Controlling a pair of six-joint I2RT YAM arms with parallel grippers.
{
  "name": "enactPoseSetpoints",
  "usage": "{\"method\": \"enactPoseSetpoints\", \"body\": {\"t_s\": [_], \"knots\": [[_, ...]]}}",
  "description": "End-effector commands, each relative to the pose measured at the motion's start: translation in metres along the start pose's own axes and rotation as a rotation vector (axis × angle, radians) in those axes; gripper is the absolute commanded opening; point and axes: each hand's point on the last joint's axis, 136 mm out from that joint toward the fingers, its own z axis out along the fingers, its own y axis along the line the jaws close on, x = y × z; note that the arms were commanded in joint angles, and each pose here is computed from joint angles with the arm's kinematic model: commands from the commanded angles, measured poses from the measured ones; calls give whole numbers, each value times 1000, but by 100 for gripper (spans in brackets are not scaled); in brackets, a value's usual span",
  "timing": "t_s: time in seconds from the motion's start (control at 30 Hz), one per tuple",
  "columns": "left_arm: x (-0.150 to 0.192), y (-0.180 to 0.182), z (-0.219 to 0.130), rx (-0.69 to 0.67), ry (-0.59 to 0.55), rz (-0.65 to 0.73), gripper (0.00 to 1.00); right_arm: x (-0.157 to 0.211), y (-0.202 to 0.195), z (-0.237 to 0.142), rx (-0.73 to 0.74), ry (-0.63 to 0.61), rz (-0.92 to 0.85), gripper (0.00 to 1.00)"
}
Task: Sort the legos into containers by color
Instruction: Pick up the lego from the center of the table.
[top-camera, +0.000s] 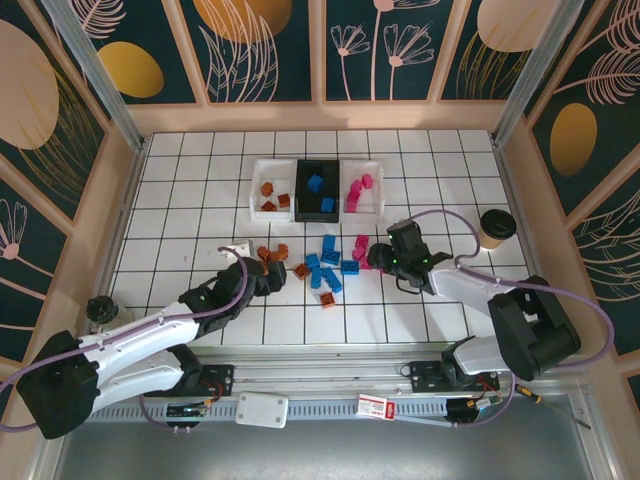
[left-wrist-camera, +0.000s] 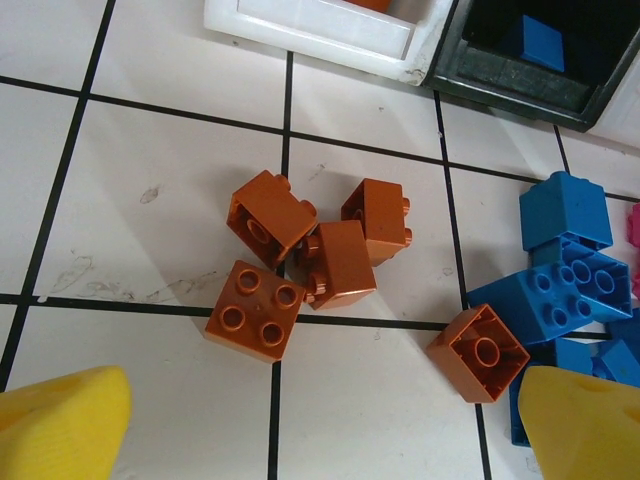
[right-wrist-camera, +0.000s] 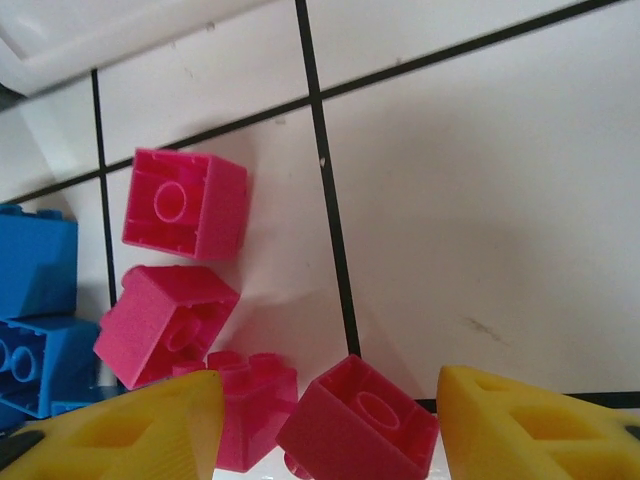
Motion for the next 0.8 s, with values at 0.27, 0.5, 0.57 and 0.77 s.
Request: {"method": "enactPoseSetpoints", "body": {"t_s": [0.27,0.5,0.57,0.77], "knots": [[-5,6,-3,-14,-32,-9,99,25,-31,1,92,26,46,53],[-3,8,-3,-15,-31,-12,99,23,-45,-8,138,-3,49,50],[-3,8,-3,-15,-32,-13,99,23,-44,-9,133,0,49,51],[-2,7,-1,-14,-29,-12,99,22,-44,-1,138,6,23,53]]}}
